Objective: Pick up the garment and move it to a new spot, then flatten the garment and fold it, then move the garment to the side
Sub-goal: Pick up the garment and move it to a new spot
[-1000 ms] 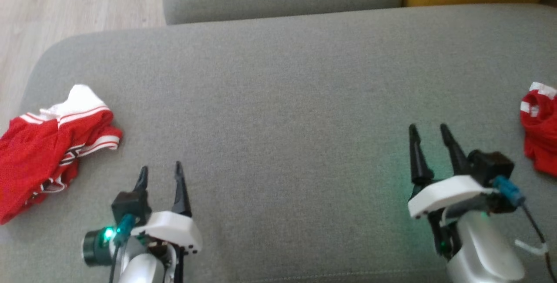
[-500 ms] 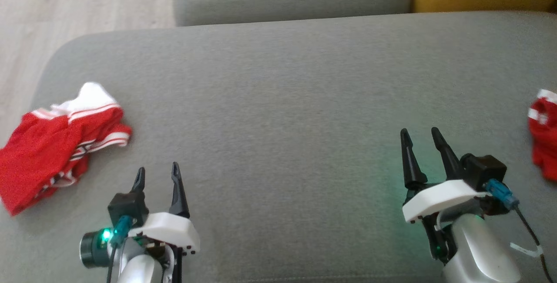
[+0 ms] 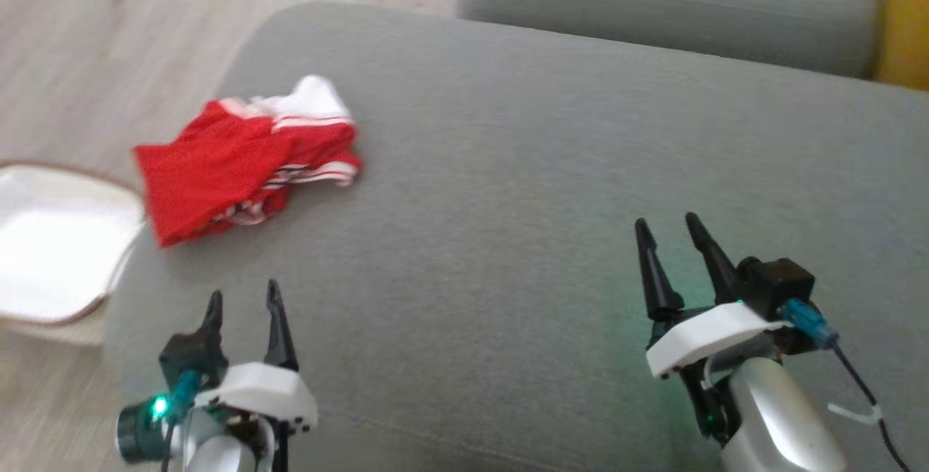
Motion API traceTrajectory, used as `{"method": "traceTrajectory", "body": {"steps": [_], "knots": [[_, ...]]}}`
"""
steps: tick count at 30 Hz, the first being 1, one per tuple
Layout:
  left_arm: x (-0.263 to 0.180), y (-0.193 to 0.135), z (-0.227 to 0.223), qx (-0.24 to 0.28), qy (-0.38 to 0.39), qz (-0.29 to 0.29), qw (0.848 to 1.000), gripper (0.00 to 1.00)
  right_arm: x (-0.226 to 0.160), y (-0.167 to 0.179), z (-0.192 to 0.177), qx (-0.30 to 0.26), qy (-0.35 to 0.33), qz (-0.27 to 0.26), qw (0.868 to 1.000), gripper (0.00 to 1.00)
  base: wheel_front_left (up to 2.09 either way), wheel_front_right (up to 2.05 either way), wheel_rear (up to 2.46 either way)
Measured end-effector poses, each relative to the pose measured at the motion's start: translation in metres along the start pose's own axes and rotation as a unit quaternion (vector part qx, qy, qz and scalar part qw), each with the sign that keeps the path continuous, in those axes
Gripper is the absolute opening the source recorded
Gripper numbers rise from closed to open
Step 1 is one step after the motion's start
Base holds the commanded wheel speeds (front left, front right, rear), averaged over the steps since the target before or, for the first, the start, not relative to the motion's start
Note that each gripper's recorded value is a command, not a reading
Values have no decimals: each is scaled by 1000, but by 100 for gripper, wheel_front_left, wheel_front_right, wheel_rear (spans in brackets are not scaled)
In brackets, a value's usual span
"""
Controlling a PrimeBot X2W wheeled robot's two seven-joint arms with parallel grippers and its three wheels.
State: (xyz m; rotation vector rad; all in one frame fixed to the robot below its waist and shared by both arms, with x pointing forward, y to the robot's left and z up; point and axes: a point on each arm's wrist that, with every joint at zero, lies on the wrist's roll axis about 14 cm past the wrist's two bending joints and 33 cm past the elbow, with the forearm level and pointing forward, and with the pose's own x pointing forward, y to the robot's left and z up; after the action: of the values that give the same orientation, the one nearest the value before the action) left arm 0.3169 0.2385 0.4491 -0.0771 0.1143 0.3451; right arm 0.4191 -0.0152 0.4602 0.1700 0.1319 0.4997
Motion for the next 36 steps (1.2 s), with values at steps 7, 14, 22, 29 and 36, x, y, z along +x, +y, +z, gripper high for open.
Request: {"method": "traceTrajectory", "body": {"steps": [7, 14, 22, 29, 36], "knots": [[-35, 65, -15, -8, 17, 100, 995, 100, 22, 63, -11, 0, 18, 94, 995, 100, 0, 0, 0], [-47, 92, -15, -14, 18, 143, 989, 100, 27, 90, -20, 0, 31, 135, 990, 100, 0, 0, 0], [-5, 88, -4, -48, 11, 123, 991, 100, 34, 75, -32, 7, 40, 123, 992, 100, 0, 0, 0], [63, 64, 5, -25, 13, 79, 996, 100, 55, 54, -30, 0, 24, 110, 994, 100, 0, 0, 0], [127, 33, -4, 15, 37, 28, 999, 100, 65, 12, -49, -9, 35, 73, 997, 100, 0, 0, 0]]}}
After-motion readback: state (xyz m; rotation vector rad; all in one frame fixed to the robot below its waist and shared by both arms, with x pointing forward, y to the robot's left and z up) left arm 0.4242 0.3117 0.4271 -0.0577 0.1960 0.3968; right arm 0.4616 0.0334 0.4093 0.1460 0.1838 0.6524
